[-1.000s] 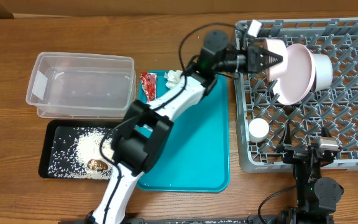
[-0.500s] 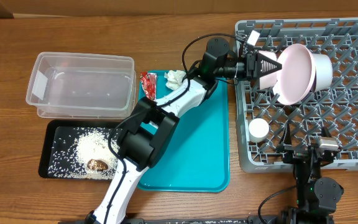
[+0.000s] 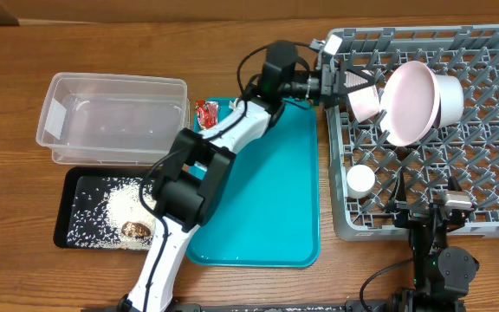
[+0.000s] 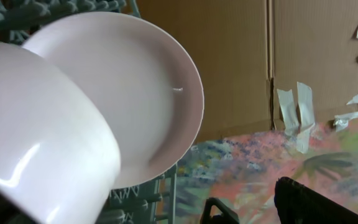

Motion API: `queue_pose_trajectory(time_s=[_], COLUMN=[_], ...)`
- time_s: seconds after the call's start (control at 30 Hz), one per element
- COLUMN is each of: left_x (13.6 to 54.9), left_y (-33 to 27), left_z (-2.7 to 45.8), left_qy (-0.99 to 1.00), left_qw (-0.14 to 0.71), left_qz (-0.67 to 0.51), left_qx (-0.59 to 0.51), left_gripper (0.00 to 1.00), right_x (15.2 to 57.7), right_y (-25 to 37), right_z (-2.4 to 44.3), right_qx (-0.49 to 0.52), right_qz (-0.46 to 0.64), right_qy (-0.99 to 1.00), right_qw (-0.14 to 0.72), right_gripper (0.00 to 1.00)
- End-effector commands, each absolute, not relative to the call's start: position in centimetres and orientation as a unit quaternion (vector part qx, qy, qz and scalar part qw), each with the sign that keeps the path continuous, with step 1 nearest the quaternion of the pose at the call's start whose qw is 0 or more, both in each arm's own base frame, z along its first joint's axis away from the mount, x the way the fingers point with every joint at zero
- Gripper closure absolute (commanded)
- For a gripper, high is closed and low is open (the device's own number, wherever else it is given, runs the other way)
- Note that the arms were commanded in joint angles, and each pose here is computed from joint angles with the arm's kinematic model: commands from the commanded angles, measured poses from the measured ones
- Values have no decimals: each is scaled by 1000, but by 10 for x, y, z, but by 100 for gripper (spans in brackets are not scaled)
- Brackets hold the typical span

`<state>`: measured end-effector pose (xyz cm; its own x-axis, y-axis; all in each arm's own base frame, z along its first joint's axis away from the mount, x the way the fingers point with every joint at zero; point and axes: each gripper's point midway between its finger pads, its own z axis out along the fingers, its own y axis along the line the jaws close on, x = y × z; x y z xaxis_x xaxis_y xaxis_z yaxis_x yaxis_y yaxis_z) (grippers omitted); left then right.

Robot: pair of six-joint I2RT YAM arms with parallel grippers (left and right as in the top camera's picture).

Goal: Sort waste into correct bins and load items into the dishwasher
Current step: 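Carry the pink bowl to the dish rack and release it, then grasp the white tissue with the left gripper and drop it in the clear bin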

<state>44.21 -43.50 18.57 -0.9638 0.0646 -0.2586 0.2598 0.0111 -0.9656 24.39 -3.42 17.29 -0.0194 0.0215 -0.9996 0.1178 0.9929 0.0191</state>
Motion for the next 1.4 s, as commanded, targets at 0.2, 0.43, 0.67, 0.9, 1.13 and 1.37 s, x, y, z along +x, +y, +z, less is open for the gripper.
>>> queue_pose_trajectory(time_s=[0.2, 0.43, 0.67, 0.9, 1.13, 1.37], left_x=[443, 436, 439, 464, 462, 460], left_y=[-387, -327, -266, -213, -206, -203], left_z=[226, 199, 150, 105, 53, 34], left_qy=[773, 891, 955, 973, 983, 986], left_qw=[117, 189, 201, 225, 179, 161], left_qz=[-612, -402, -199, -25, 7, 17], left_qx=[116, 98, 82, 43, 51, 51], left_gripper=[0, 0, 0, 0, 13, 26], right_x=[244, 244, 244, 244, 244, 244], right_y=[-35, -35, -35, -35, -35, -35], right_z=[171, 171, 171, 171, 171, 171], right_qx=[50, 50, 50, 50, 50, 50], right_qz=[-36, -36, -36, -36, -36, -36], right_qy=[712, 712, 712, 712, 712, 712], right_qw=[699, 699, 699, 699, 699, 699], right_gripper=[0, 0, 0, 0, 0, 0])
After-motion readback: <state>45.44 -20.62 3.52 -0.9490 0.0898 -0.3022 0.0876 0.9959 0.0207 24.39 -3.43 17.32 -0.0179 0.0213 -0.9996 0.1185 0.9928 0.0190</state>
